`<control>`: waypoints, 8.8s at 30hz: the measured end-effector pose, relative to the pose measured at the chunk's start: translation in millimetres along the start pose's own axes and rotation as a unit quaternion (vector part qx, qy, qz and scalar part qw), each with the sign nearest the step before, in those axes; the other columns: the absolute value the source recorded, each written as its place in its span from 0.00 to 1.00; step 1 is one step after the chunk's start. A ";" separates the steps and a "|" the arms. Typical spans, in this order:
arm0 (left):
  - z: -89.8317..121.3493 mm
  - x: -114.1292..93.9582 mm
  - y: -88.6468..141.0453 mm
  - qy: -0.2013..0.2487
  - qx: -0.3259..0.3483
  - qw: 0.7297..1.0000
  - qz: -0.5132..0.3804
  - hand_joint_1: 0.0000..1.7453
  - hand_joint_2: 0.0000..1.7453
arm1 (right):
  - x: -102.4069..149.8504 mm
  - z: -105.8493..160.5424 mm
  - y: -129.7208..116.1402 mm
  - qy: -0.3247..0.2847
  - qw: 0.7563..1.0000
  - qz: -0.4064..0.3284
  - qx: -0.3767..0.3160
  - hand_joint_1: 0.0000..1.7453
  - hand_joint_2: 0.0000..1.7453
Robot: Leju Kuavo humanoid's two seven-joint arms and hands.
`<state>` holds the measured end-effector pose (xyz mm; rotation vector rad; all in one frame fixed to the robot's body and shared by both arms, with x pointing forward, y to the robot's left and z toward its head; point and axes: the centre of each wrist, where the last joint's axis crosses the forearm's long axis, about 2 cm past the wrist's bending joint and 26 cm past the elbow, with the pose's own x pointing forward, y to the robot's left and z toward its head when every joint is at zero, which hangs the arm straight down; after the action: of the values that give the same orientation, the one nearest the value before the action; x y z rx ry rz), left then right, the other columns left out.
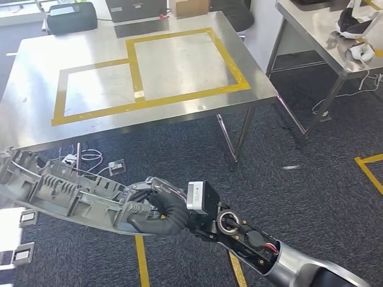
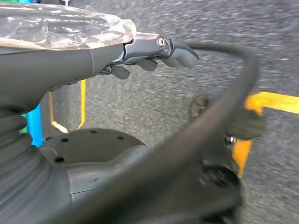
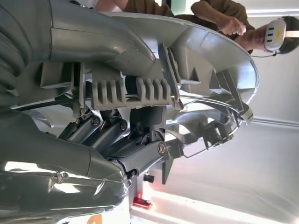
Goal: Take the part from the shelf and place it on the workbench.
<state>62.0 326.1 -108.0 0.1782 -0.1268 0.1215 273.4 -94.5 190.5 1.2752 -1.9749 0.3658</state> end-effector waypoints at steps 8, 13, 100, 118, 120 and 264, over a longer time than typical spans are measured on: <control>0.0 0.9 0.3 -0.001 0.000 1.000 0.003 0.00 1.00 | 0.5 -0.1 -0.9 -0.004 1.000 -0.002 -0.007 1.00 1.00; 0.0 0.7 0.1 -0.001 0.000 1.000 0.004 0.00 1.00 | 0.0 1.5 -0.9 -0.004 1.000 0.000 -0.012 1.00 1.00; 0.6 6.6 -3.4 -0.024 -0.004 1.000 -0.018 0.00 1.00 | 14.1 -68.3 -65.2 0.105 0.830 0.538 -0.100 1.00 1.00; 0.8 12.6 -3.2 -0.037 -0.006 0.999 -0.025 0.00 1.00 | -53.6 -82.5 -66.9 0.315 0.714 0.625 -0.028 1.00 1.00; 0.8 13.6 -3.1 -0.039 -0.006 0.999 -0.024 0.00 1.00 | -59.2 -79.4 -64.4 0.337 0.693 0.636 -0.035 1.00 1.00; -1.5 2.3 14.0 -0.015 0.019 0.999 0.042 0.00 0.00 | 81.9 27.6 -9.1 -0.088 0.926 0.318 -0.182 0.00 0.00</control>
<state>62.5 340.3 -106.8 0.2126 -0.1628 0.2044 250.8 -169.2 228.9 0.4220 -2.4427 0.1752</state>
